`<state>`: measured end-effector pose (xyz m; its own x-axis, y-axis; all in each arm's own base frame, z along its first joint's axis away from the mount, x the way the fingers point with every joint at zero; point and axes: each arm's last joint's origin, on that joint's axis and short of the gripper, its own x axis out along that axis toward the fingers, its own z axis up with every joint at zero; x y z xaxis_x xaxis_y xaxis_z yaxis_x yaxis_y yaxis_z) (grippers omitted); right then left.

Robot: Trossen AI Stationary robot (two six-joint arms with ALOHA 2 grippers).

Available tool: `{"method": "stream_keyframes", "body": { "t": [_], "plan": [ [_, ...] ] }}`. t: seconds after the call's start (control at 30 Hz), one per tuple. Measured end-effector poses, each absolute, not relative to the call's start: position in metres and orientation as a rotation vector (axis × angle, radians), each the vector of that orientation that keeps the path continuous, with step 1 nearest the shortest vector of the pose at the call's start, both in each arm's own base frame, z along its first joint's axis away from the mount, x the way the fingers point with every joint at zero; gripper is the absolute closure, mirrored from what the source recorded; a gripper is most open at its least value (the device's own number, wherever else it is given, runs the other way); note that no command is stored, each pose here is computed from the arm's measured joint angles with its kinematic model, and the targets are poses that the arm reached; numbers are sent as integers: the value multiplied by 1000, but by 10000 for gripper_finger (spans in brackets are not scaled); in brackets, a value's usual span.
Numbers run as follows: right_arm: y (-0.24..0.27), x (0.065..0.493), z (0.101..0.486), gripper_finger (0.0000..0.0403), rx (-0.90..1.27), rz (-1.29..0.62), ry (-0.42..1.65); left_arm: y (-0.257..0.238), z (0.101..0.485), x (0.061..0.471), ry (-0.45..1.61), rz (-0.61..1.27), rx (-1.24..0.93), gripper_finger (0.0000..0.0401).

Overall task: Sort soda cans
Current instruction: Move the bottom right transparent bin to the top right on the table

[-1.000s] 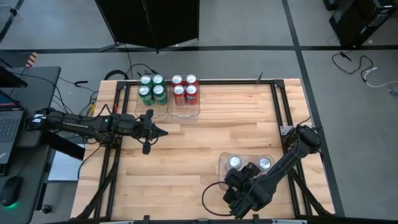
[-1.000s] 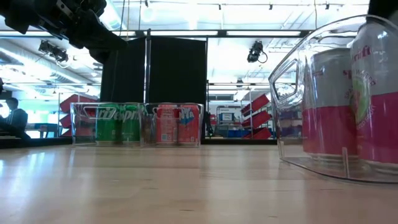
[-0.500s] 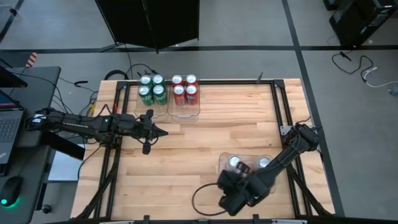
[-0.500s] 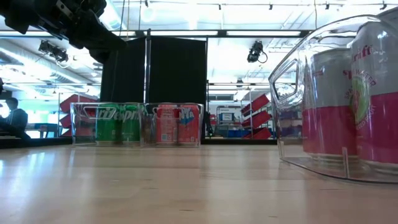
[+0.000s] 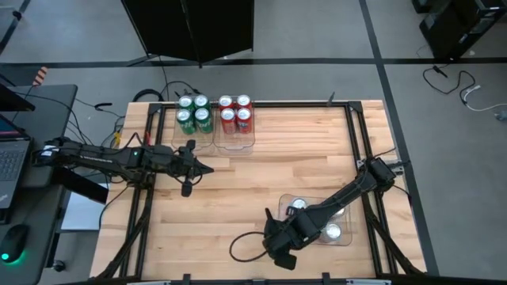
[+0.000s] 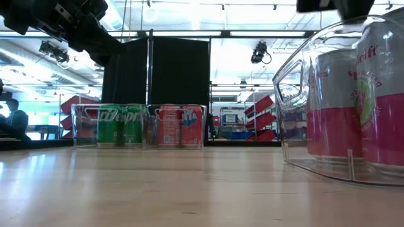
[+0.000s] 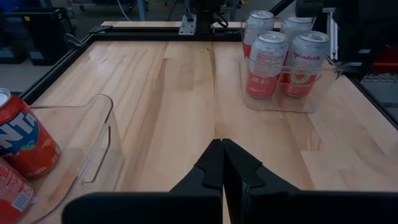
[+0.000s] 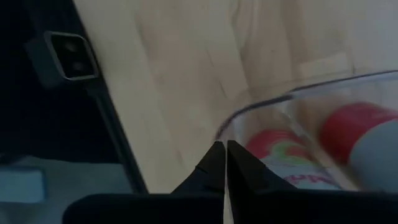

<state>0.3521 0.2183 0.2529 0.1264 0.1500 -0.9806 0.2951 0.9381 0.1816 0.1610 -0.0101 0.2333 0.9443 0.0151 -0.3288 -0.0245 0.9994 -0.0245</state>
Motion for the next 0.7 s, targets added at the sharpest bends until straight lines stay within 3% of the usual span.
{"method": "stream_keyframes", "body": {
  "t": [0.27, 0.7],
  "plan": [
    [188, 369, 241, 402, 318, -114, 1512, -10, 232, 160, 355, 29, -29, 401],
    [126, 391, 239, 403, 178, -318, 1427, -10, 231, 160, 355, 31, -29, 401]
  ]
}}
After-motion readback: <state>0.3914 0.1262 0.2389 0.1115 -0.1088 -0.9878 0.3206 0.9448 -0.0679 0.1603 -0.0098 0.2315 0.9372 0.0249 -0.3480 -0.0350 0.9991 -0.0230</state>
